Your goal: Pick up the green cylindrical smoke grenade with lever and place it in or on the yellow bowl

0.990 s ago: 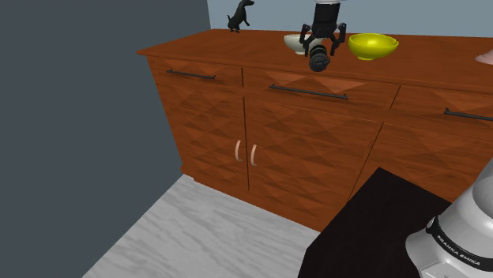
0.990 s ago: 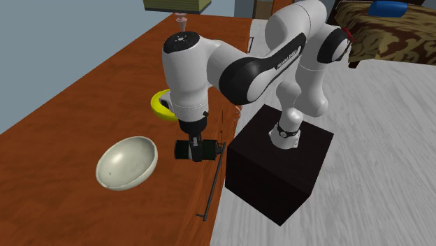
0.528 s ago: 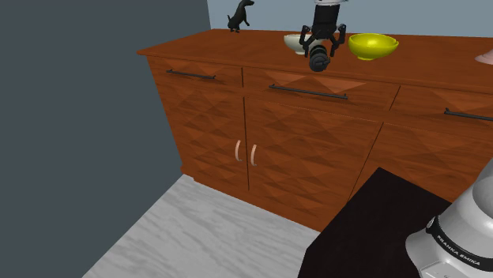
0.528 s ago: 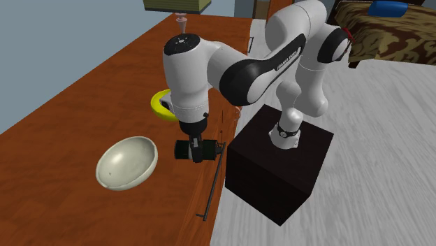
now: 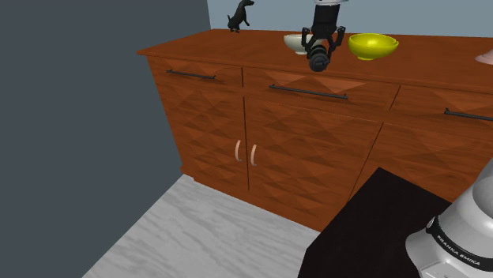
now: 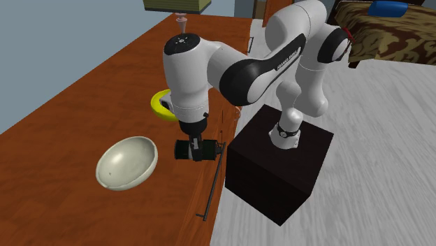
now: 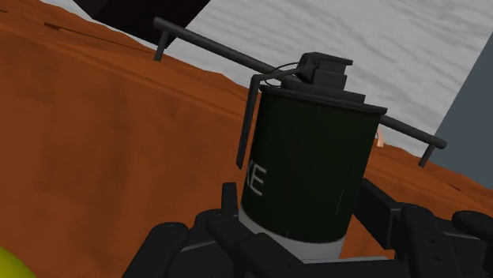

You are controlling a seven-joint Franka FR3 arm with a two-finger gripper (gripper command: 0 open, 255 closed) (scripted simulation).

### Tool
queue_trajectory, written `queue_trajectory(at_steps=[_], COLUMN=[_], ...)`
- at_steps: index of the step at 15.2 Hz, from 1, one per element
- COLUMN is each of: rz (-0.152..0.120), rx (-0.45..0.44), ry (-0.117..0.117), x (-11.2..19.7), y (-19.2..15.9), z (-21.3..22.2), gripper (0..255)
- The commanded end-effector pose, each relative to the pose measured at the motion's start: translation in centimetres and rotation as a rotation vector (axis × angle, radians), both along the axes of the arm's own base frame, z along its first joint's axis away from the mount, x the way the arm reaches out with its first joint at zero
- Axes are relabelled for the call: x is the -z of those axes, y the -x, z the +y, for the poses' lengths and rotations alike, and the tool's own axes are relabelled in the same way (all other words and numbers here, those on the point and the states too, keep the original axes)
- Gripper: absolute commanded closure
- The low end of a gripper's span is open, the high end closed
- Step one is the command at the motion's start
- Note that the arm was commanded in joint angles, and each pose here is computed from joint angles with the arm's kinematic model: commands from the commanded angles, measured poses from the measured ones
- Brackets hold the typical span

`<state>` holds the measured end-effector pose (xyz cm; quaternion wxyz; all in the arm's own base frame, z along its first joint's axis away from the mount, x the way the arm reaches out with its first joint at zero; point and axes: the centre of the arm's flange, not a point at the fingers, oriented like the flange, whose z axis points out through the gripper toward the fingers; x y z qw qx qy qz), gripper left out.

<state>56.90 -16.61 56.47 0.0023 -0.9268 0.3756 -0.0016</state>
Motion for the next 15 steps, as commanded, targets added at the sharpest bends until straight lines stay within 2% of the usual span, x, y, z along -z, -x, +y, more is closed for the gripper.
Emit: queue_trajectory(at_steps=[1, 3, 15], rz=[0.001, 0.001, 0.001], rx=[0.0, 0.0, 0.0], ry=[0.0, 0.0, 0.0], x=[0.0, 0.0, -6.3], y=[0.0, 0.0, 0.0], z=[0.0, 0.0, 0.0], gripper=[255, 255, 255])
